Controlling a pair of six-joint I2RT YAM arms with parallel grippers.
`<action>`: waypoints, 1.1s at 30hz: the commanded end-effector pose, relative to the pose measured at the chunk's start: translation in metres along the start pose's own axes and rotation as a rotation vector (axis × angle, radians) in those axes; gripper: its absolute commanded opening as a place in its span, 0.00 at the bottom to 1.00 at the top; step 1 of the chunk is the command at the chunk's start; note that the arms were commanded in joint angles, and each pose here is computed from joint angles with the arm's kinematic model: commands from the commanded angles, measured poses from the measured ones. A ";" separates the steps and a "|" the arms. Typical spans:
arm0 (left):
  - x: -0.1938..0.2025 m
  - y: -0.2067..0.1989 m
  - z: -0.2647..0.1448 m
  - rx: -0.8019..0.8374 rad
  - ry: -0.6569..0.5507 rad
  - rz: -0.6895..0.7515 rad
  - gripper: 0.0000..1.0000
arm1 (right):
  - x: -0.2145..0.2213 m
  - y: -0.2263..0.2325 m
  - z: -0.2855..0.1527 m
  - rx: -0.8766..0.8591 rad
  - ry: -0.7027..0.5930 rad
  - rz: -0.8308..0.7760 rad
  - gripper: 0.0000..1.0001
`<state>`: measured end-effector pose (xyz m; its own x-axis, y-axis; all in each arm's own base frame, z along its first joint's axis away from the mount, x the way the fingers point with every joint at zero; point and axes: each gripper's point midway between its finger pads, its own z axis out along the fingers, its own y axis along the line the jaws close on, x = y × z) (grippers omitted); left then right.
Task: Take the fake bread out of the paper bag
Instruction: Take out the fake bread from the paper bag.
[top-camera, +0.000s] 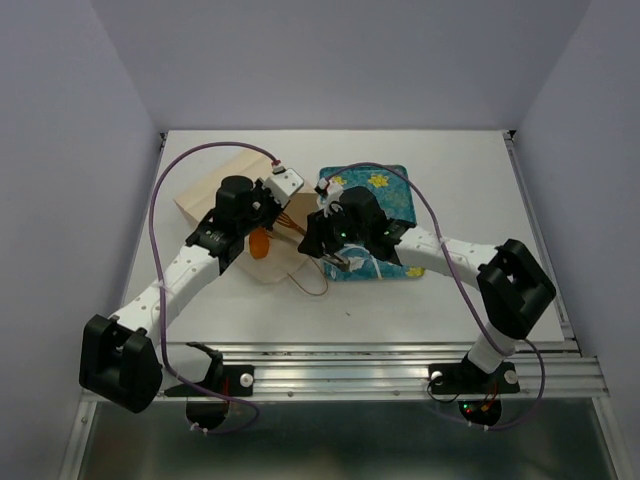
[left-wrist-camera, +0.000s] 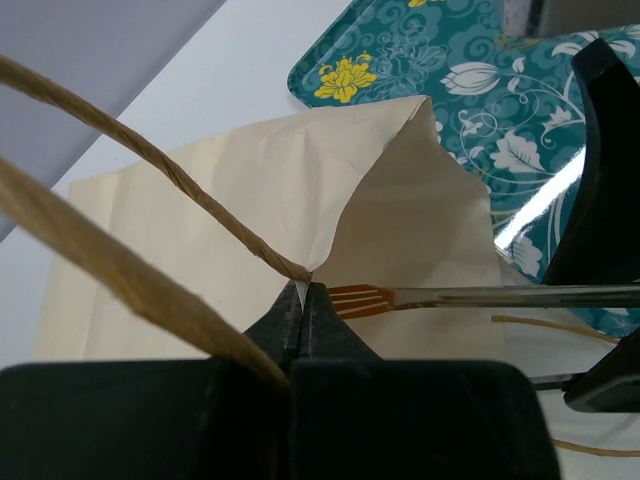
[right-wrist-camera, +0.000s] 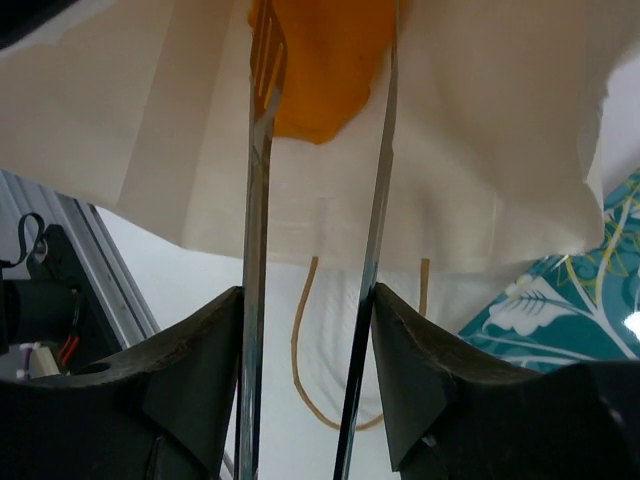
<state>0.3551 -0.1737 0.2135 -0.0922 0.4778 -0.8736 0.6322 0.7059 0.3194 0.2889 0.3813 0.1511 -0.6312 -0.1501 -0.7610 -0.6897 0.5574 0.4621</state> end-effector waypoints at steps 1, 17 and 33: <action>-0.037 0.012 0.001 -0.035 -0.098 0.002 0.00 | -0.051 0.019 0.013 0.001 -0.179 -0.034 0.57; -0.039 0.013 0.008 -0.029 -0.098 -0.013 0.00 | -0.020 0.035 0.054 0.036 -0.070 -0.099 0.66; -0.038 0.010 0.009 -0.015 -0.098 -0.015 0.00 | 0.008 0.016 0.084 0.201 0.046 -0.161 0.62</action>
<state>0.3682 -0.1701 0.2125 -0.1236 0.4635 -0.8774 0.5985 0.7402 0.3066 0.3097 0.4362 0.0951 -0.6069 -0.2570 -0.7520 -0.6387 0.7208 0.2691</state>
